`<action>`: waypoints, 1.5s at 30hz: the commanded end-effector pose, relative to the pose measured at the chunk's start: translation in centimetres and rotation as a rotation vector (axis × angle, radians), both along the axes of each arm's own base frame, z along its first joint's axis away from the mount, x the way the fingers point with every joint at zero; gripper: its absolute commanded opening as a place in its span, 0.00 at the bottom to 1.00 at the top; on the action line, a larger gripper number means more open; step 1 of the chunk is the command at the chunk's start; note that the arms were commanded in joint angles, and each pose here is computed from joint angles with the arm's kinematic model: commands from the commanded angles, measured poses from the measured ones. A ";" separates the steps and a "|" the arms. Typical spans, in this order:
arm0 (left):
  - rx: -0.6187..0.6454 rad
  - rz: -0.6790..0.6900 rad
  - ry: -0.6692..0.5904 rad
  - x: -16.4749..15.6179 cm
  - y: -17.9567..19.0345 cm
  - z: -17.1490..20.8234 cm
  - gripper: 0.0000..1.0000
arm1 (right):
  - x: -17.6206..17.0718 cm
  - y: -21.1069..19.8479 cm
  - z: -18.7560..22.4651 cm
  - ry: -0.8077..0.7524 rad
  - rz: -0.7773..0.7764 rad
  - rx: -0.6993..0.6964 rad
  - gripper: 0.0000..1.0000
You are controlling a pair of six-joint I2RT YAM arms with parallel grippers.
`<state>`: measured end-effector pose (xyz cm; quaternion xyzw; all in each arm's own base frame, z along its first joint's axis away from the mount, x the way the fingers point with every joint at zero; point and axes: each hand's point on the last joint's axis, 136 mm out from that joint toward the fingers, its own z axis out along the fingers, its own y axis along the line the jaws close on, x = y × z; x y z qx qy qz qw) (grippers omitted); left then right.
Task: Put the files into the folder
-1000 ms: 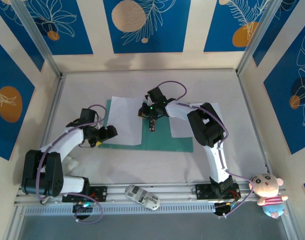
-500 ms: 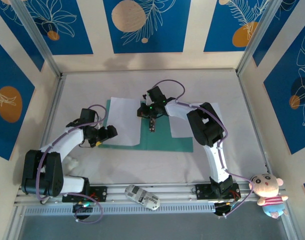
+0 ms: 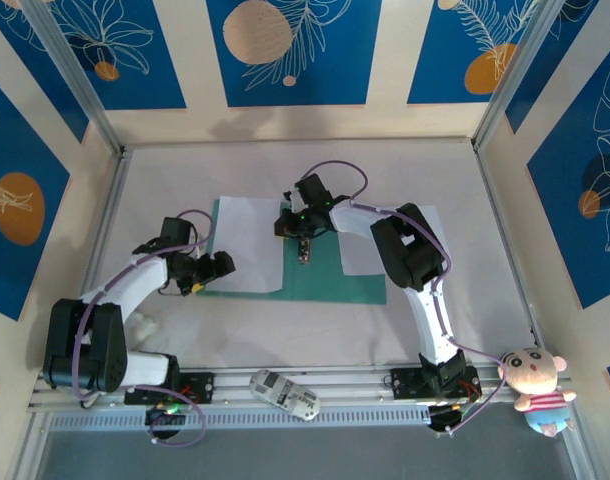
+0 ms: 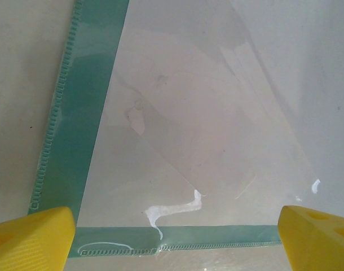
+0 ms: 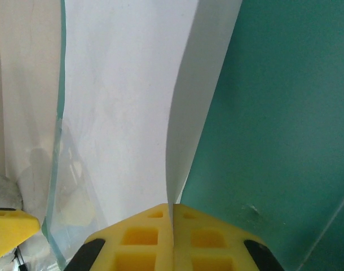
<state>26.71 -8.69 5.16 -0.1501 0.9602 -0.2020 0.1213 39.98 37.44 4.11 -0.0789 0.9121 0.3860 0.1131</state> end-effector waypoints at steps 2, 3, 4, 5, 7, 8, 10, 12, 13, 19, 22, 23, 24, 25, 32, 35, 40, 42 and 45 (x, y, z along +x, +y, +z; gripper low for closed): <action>0.008 0.001 0.039 -0.8 0.4 -0.7 0.93 | -0.6 0.7 -0.4 -0.004 0.055 0.047 0.00; 0.008 0.001 0.040 -0.8 0.4 -0.7 0.93 | -0.6 0.7 -0.3 -0.008 0.055 0.050 0.00; 0.008 0.000 0.040 -0.9 0.4 -0.7 0.93 | -0.6 0.8 -0.4 -0.007 0.057 0.052 0.00; 0.008 0.003 0.041 -0.8 0.4 -0.7 0.93 | -0.6 0.8 -0.5 -0.005 0.054 0.053 0.00; 0.007 0.003 0.040 -0.8 0.4 -0.7 0.93 | -0.6 0.7 -0.6 0.001 0.047 0.051 0.00; 0.008 0.003 0.042 -0.9 0.4 -0.7 0.93 | -0.6 0.7 -0.6 0.002 0.042 0.053 0.00; 0.008 0.002 0.041 -0.9 0.4 -0.7 0.93 | -0.6 0.6 -0.7 0.009 0.026 0.050 0.00; 0.007 0.003 0.041 -0.9 0.4 -0.7 0.93 | -0.6 0.6 -0.8 0.017 0.008 0.053 0.00; 0.008 0.004 0.040 -0.9 0.4 -0.7 0.93 | -0.6 0.6 -0.8 0.017 -0.001 0.055 0.00; 0.008 0.002 0.040 -0.9 0.4 -0.7 0.93 | -0.8 0.7 -1.6 0.031 -0.035 0.041 0.00; 0.010 0.003 0.037 -0.9 0.5 -0.7 0.93 | -0.9 0.7 -1.7 0.040 -0.053 0.041 0.00; 0.009 0.002 0.037 -0.9 0.4 -0.7 0.93 | -0.9 0.8 -1.6 0.039 -0.054 0.043 0.00; 0.008 0.001 0.038 -0.9 0.4 -0.7 0.93 | -1.0 0.8 -1.7 0.039 -0.058 0.040 0.00; 0.008 0.002 0.038 -0.9 0.4 -0.7 0.93 | -1.0 0.8 -1.7 0.038 -0.062 0.036 0.00; 0.005 0.000 0.036 -0.9 0.4 -0.6 0.93 | -0.9 0.1 -1.7 0.039 -0.106 0.017 0.00; 0.005 0.000 0.037 -0.9 0.4 -0.6 0.93 | -0.9 -0.2 -1.8 0.041 -0.122 0.009 0.00; 0.006 -0.001 0.035 -0.9 0.4 -0.6 0.93 | -0.9 -0.3 -1.6 0.053 -0.149 0.015 0.00; 0.005 -0.001 0.035 -0.8 0.4 -0.6 0.93 | -1.1 -0.2 -1.4 0.053 -0.156 0.021 0.00; 0.005 0.001 0.032 -0.8 0.4 -0.6 0.93 | -1.1 -0.5 -1.3 0.057 -0.176 0.025 0.00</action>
